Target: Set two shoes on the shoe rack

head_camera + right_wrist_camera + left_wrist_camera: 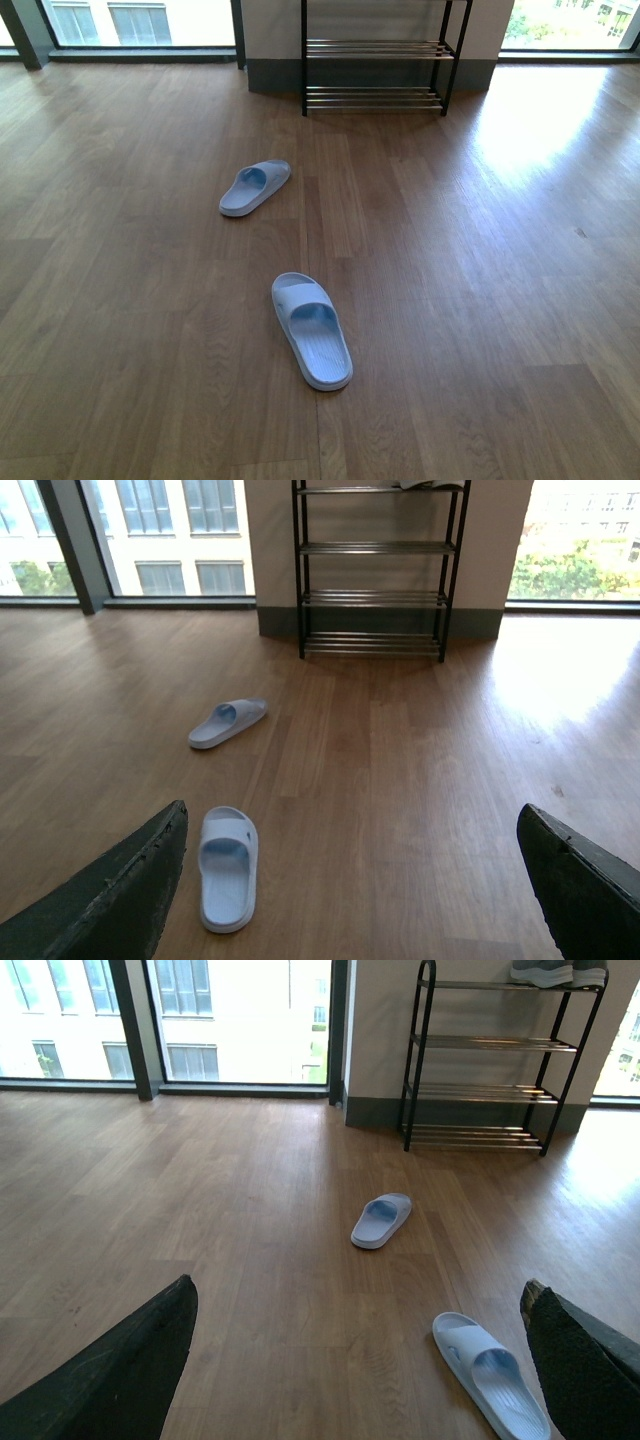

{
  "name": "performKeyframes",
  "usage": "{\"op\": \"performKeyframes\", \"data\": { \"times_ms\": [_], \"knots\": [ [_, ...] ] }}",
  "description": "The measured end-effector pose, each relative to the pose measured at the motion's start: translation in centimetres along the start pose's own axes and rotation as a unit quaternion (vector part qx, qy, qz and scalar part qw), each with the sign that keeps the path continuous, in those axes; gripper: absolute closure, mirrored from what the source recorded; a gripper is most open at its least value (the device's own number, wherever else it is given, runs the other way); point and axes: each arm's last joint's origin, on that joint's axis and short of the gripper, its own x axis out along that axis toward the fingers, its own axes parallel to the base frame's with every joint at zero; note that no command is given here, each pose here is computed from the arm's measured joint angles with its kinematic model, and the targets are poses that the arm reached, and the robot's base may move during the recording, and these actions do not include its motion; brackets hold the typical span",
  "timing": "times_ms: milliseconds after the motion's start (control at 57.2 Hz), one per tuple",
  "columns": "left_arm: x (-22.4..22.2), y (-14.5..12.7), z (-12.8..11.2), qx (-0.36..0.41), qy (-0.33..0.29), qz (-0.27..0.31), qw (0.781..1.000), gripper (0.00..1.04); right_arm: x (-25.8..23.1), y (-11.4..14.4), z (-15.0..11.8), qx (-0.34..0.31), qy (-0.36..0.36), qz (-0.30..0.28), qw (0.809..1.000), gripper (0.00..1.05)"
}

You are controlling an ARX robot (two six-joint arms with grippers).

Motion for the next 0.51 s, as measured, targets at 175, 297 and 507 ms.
{"op": "performKeyframes", "data": {
  "times_ms": [175,297,507],
  "knots": [
    [0.00,0.00,0.00,0.000,0.000,0.000,1.000,0.09,0.00,0.00,0.00,0.000,0.000,0.000,1.000,0.09],
    [0.00,0.00,0.00,0.000,0.000,0.000,1.000,0.09,0.00,0.00,0.00,0.000,0.000,0.000,1.000,0.09],
    [0.00,0.00,0.00,0.000,0.000,0.000,1.000,0.09,0.00,0.00,0.00,0.000,0.000,0.000,1.000,0.09]
  ]
}}
